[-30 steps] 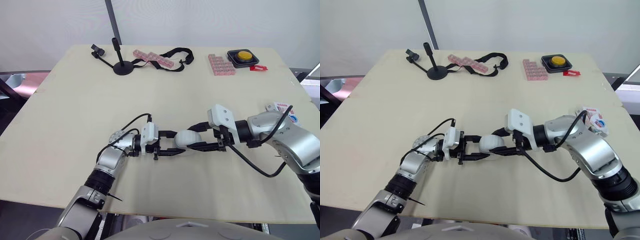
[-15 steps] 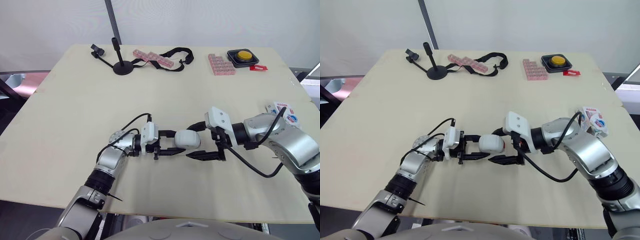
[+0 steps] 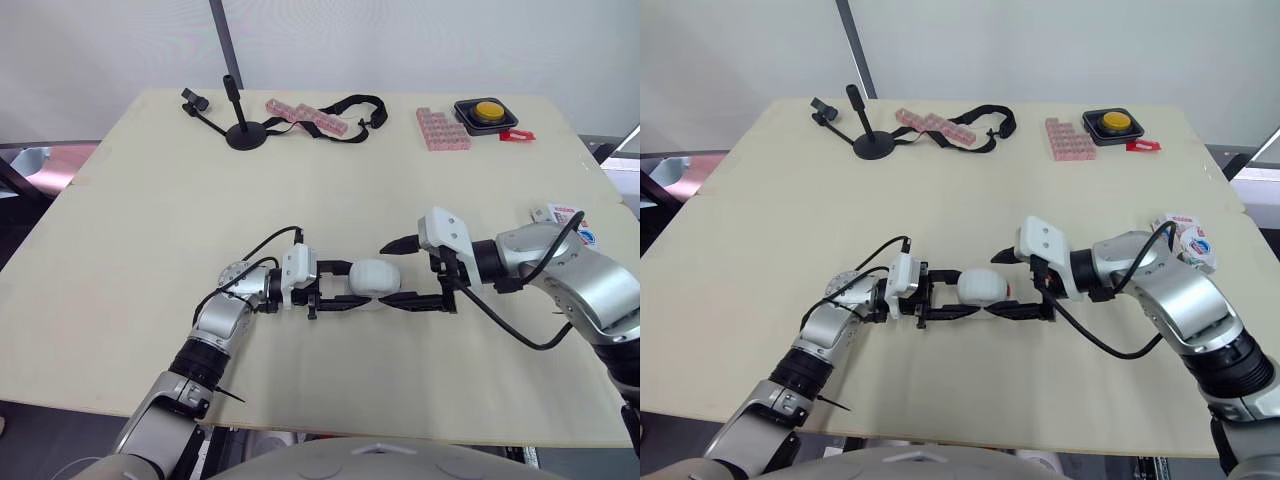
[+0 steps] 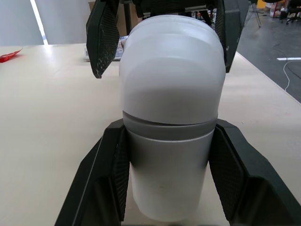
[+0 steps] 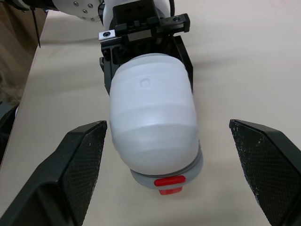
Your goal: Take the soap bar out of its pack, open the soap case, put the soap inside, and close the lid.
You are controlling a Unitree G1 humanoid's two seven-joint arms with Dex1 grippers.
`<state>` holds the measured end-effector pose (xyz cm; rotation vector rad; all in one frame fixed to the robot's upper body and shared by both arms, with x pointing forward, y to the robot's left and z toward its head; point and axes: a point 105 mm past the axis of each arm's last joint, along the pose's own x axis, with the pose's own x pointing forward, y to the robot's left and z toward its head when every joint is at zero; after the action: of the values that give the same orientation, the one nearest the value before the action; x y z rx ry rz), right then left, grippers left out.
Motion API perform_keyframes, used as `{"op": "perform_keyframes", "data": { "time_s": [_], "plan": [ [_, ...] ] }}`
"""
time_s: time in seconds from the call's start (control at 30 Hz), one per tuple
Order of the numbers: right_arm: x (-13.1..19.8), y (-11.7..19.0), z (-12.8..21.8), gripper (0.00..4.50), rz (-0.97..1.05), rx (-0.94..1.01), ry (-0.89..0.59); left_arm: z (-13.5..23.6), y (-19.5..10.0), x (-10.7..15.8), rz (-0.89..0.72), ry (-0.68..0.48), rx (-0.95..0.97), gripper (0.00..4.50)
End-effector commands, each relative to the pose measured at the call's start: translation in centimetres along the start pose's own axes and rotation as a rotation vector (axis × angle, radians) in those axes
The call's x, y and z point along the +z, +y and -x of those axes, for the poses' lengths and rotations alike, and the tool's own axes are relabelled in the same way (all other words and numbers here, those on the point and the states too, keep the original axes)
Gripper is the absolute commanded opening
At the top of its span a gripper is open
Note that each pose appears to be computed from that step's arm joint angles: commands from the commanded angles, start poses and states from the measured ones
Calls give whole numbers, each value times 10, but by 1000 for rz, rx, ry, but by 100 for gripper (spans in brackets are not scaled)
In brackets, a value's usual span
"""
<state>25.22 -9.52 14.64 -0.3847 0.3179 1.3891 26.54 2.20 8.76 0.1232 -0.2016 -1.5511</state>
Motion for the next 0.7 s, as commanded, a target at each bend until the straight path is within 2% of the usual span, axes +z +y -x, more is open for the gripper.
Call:
{"op": "perform_keyframes", "data": {
  "time_s": [0.03,0.33,0.7],
  "plan": [
    [0,-4,19,445,5,-46,-10,2,-3,-9,18,48,-3,187],
    [-27,11,50,445,-69,-53,-11,3,-2,-9,17,49,0,187],
    [-97,25,77,445,-122,-224,-110,4,-1,-10,15,51,-7,187]
  ]
}}
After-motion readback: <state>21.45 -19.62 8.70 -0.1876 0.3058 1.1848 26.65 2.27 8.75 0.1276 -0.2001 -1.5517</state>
